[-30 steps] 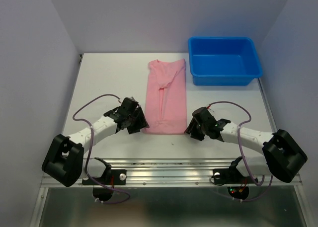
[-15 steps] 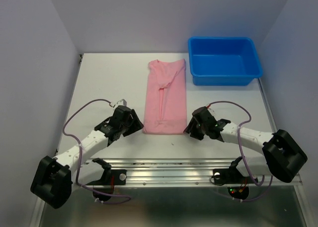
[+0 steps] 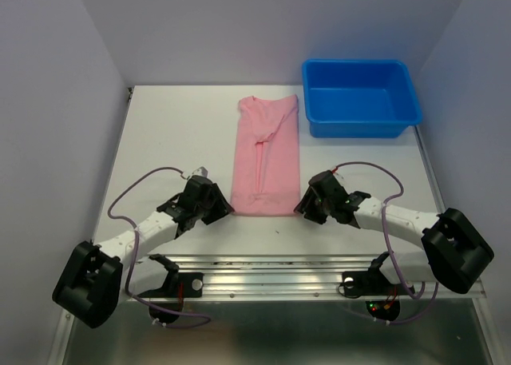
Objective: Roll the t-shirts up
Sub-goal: Roll the T-shirt to the center of the board.
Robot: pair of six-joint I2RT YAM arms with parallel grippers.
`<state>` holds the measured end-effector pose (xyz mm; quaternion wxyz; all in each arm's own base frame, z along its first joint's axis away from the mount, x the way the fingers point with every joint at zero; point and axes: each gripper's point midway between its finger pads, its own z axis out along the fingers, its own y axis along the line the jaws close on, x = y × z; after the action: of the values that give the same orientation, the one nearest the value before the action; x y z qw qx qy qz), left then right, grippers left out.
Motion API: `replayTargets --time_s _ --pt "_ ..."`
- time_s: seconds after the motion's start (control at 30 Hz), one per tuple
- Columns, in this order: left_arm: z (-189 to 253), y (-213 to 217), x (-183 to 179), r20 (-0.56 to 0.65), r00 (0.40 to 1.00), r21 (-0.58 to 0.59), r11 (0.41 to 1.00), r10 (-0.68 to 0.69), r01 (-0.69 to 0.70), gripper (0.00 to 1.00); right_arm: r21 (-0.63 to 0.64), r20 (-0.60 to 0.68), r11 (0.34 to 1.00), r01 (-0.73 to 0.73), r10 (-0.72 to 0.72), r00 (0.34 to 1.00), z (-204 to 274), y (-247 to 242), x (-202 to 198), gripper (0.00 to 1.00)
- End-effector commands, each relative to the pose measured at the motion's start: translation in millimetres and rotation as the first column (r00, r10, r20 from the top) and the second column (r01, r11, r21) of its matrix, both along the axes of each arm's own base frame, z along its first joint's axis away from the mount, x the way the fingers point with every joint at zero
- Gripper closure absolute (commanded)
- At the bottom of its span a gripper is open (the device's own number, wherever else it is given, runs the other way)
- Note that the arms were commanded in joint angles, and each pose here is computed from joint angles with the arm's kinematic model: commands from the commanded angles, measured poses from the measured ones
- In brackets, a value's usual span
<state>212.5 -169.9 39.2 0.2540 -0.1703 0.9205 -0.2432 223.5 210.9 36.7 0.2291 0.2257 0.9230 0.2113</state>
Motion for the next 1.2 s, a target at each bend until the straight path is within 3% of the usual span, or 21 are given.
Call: replayTargets --time_s 0.0,0.33,0.5,0.63,0.8,1.17 --pt "0 -5 4 0.017 1.0 -0.035 0.999 0.013 -0.012 0.51 0.018 0.027 1.0 0.006 -0.006 1.0 3 2 7 0.51" --pt "-7 -9 6 0.01 1.0 -0.052 0.999 0.015 -0.014 0.57 0.032 0.021 0.999 0.007 -0.007 1.0 -1 4 6 0.6" --pt "-11 -8 6 0.003 1.0 -0.044 0.999 0.015 -0.015 0.57 0.034 0.018 0.999 0.004 -0.004 1.0 -4 6 7 0.6" --pt "-14 -7 4 -0.005 1.0 -0.047 0.999 0.022 -0.022 0.5 0.027 0.012 1.0 0.005 -0.005 1.0 -8 6 8 0.61" --pt "-19 -8 1 -0.02 1.0 -0.048 0.999 0.019 -0.02 0.51 0.017 0.011 1.0 0.006 -0.006 1.0 -10 5 8 0.65" --pt "-16 -11 5 -0.014 1.0 -0.068 0.997 0.027 -0.028 0.85 0.018 0.017 1.0 0.012 -0.013 1.0 -9 3 8 0.96"
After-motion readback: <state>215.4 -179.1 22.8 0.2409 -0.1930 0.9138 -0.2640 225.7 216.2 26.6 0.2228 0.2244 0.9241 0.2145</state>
